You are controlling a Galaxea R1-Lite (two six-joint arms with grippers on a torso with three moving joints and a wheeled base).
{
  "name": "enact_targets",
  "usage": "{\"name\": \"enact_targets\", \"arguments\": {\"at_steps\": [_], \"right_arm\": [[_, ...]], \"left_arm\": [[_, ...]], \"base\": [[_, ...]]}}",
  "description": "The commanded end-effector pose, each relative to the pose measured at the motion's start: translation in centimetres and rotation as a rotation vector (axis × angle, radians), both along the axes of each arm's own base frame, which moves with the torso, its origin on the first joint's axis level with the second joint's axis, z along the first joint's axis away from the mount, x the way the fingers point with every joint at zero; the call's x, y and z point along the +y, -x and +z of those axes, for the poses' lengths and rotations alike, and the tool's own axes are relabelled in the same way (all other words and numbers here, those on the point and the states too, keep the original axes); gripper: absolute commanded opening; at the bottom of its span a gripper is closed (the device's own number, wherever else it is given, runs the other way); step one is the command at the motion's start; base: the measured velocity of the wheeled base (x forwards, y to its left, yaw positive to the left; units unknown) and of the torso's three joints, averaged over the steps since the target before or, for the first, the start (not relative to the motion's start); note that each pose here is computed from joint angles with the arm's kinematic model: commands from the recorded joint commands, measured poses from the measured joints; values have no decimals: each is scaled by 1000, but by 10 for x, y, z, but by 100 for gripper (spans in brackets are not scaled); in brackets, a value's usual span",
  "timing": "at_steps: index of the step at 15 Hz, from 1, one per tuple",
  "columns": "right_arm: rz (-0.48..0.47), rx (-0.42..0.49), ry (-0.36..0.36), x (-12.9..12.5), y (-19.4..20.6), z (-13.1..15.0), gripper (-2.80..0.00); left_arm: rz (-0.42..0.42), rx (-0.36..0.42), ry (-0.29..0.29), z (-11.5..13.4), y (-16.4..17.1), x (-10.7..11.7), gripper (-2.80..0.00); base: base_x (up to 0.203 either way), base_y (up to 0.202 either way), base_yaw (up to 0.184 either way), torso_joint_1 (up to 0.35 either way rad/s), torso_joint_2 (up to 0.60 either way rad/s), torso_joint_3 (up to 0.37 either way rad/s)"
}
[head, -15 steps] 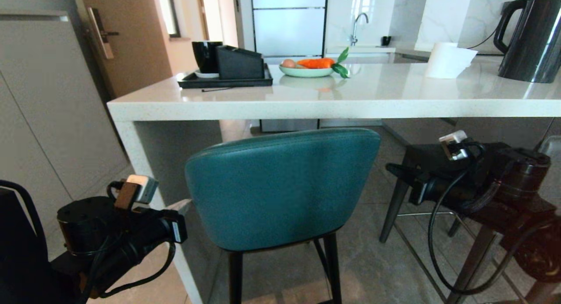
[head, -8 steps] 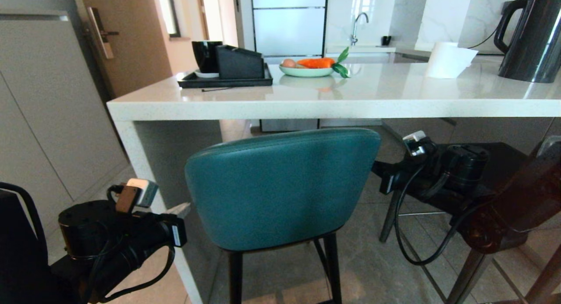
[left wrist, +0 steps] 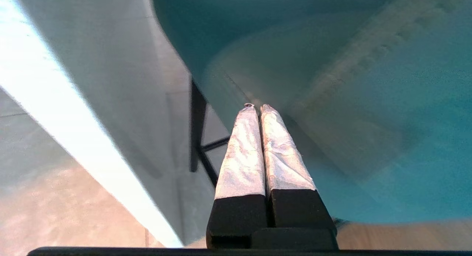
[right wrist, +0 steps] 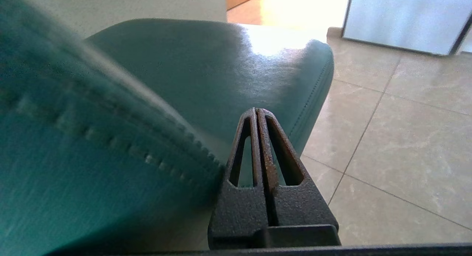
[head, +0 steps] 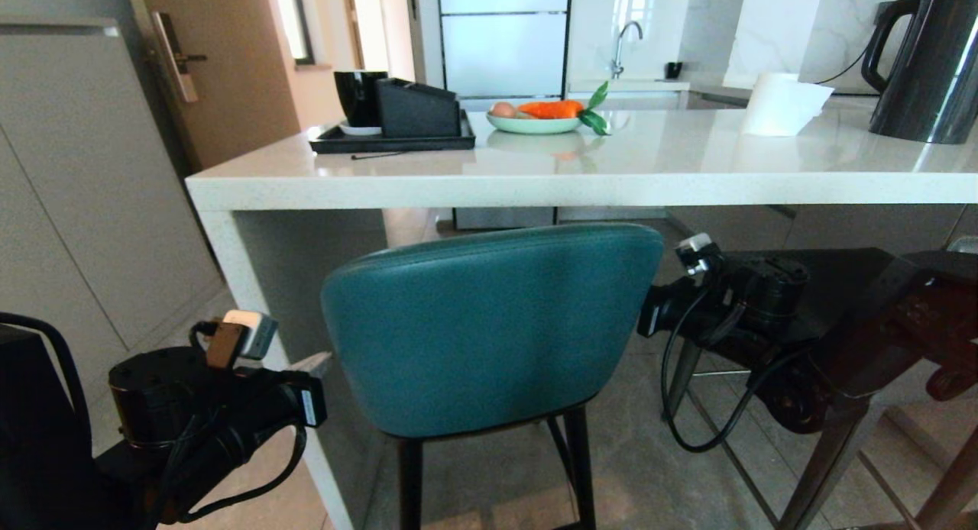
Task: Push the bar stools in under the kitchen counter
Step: Pull the blue chair out from under the dining table
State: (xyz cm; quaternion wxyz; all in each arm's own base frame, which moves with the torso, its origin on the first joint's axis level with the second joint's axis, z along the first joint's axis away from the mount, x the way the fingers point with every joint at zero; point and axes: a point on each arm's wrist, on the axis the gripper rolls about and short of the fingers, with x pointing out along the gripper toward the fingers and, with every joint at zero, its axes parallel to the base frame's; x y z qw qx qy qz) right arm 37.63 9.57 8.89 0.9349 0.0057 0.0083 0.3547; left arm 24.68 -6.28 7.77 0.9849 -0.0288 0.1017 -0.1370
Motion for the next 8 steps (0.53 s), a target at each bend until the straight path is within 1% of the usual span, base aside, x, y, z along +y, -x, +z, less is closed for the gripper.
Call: {"name": "enact_targets", "arguments": {"at_steps": [1,4,8], "right_arm": [[63,-2,0,15,20,4,-280],[119,-14,-3,27,50,10,-280],[135,-23,-7,27,67,18,-280]], "left_arm": [[1,0,1,-2,-4,-1,-280],[6,1,1,-6,-12,-1,-280],[13,-10,4,-5,-16,0,-280]], "base": [[0,0,0,0,0,0],[0,0,0,0,0,0],[0,0,0,0,0,0]]}}
